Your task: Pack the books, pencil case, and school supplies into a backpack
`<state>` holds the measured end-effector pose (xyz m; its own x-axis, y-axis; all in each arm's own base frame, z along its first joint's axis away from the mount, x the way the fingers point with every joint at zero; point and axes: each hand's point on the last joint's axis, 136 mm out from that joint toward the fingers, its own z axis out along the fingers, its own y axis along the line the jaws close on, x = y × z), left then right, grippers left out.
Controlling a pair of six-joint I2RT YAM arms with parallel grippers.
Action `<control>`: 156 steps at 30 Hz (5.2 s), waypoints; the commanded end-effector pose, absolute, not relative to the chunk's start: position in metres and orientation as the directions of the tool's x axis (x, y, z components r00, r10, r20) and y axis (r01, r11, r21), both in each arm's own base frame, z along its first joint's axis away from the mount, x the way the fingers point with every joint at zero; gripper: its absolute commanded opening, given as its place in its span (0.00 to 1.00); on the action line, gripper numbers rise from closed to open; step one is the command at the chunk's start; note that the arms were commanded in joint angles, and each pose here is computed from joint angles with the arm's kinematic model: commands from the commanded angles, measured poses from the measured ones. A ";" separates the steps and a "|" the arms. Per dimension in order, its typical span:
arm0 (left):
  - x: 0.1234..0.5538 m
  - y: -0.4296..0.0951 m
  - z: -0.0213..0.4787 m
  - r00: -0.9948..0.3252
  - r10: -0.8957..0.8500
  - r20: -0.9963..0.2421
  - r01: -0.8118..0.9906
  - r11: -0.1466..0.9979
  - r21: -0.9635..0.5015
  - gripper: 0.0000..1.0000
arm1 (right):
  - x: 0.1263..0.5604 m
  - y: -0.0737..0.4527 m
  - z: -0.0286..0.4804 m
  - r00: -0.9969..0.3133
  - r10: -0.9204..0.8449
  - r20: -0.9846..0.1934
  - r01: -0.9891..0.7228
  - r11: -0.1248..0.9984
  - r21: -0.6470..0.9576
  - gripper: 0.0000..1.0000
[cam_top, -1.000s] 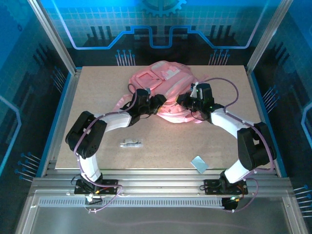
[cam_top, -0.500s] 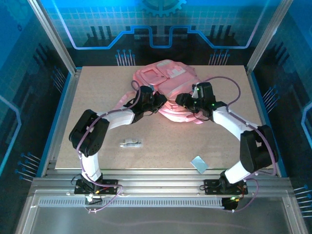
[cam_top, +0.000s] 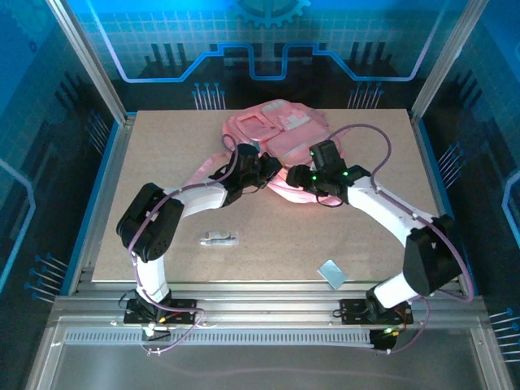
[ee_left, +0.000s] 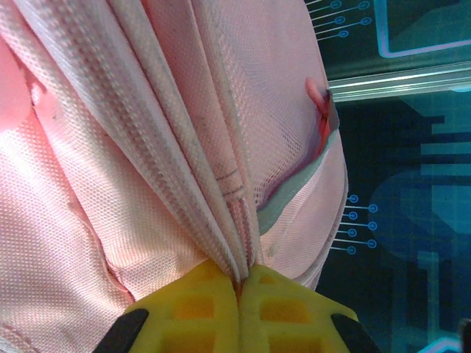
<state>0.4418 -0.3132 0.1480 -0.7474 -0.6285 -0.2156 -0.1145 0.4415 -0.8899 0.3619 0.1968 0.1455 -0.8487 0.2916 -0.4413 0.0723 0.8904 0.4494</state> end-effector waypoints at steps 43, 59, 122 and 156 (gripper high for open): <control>0.439 -0.308 0.210 -0.684 -0.658 -0.316 0.045 0.394 -0.918 0.00 | 0.365 0.181 0.131 -0.900 0.213 -0.380 0.060 0.924 0.377 0.29; 0.437 -0.302 0.211 -0.677 -0.660 -0.325 0.044 0.405 -0.913 0.00 | 0.376 0.192 0.096 -0.912 0.208 -0.354 0.043 0.906 0.421 0.15; 0.424 -0.214 0.132 -0.718 -0.642 -0.267 -0.229 0.582 -0.781 0.84 | 0.334 0.345 0.168 -0.835 -0.153 -0.529 -0.523 0.521 0.674 0.00; 0.419 -0.217 0.173 -0.718 -0.585 -0.377 -0.085 0.611 -0.787 0.00 | 0.438 0.059 0.096 -0.890 -0.225 -0.396 -0.023 0.890 -0.455 0.00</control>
